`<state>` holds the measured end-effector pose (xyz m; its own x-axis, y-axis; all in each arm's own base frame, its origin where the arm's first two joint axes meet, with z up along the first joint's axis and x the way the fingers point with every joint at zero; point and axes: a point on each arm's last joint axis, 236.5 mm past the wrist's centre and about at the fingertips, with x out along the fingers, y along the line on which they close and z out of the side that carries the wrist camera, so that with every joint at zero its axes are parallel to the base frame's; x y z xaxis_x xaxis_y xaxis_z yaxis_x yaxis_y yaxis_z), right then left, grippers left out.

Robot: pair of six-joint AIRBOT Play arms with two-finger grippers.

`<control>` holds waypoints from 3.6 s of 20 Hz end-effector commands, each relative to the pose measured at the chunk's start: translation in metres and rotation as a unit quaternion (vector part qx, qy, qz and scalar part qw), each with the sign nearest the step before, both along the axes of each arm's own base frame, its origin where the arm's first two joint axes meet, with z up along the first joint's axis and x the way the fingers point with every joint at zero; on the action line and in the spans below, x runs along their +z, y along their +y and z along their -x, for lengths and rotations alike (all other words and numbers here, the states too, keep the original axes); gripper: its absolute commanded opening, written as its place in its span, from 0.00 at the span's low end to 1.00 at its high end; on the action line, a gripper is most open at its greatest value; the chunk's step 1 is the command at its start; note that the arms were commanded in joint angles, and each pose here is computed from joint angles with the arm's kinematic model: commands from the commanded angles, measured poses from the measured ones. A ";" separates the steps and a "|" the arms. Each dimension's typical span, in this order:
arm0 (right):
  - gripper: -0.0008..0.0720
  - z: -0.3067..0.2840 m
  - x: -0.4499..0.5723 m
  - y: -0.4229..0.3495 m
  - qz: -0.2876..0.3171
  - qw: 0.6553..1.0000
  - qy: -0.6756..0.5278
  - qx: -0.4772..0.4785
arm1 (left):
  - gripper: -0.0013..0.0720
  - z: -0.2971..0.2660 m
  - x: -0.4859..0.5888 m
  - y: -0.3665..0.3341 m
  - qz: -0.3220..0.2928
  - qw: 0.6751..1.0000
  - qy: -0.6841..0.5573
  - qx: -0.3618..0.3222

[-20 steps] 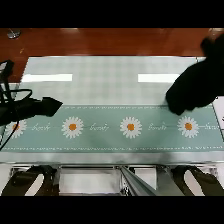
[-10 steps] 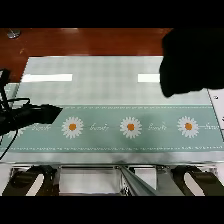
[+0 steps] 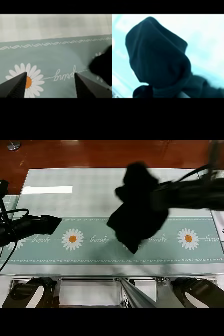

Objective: Fold the shirts.

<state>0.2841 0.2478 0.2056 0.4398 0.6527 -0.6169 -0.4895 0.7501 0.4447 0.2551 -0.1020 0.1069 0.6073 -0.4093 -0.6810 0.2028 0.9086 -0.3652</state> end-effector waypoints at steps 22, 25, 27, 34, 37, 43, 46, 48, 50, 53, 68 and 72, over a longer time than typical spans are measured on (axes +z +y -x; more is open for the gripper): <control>0.88 0.021 -0.199 -0.258 -0.037 0.898 0.222 -0.378 | 0.97 0.048 -0.185 -0.037 0.174 0.932 0.314 0.045; 0.88 0.040 -0.229 -0.210 -0.082 0.906 0.261 -0.322 | 0.97 0.039 -0.173 -0.063 0.294 0.917 0.265 0.038; 0.88 0.045 -0.241 -0.200 -0.072 0.910 0.267 -0.310 | 0.97 0.052 -0.180 -0.077 0.284 0.919 0.272 -0.007; 0.88 0.033 -0.249 -0.159 -0.084 0.913 0.282 -0.283 | 0.06 0.026 -0.151 -0.108 0.339 0.912 0.215 -0.079; 0.88 0.022 -0.256 -0.117 -0.123 0.912 0.301 -0.250 | 0.06 0.017 -0.135 -0.112 0.348 0.910 0.201 -0.100; 0.88 0.006 -0.281 -0.059 -0.119 0.910 0.342 -0.201 | 0.06 0.013 -0.131 -0.113 0.348 0.912 0.194 -0.103; 0.79 -0.003 -0.282 -0.037 -0.108 0.915 0.348 -0.171 | 0.06 0.013 -0.130 -0.113 0.348 0.911 0.194 -0.104; 0.14 -0.012 -0.265 -0.026 -0.113 0.924 0.337 -0.140 | 0.06 0.011 -0.128 -0.112 0.350 0.911 0.191 -0.105; 0.06 -0.022 -0.238 -0.018 -0.104 0.942 0.305 -0.089 | 0.06 0.000 -0.108 -0.111 0.364 0.908 0.172 -0.116; 0.06 -0.055 -0.176 -0.027 -0.061 0.967 0.243 -0.048 | 0.05 -0.053 -0.019 -0.091 0.413 0.899 0.073 -0.128; 0.06 0.076 0.272 -0.144 0.047 0.932 -0.337 -0.124 | 0.05 0.027 0.453 0.008 -0.012 0.863 -0.505 -0.009; 0.06 0.118 0.216 -0.167 0.100 0.954 -0.243 -0.147 | 0.05 0.059 0.418 0.024 -0.092 0.886 -0.454 0.027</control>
<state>0.2027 0.1004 0.4557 0.8636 0.4250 -0.2713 -0.4277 0.9024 0.0522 0.2210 -0.0993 0.5415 0.8937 -0.4308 0.1255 0.4314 0.9018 0.0244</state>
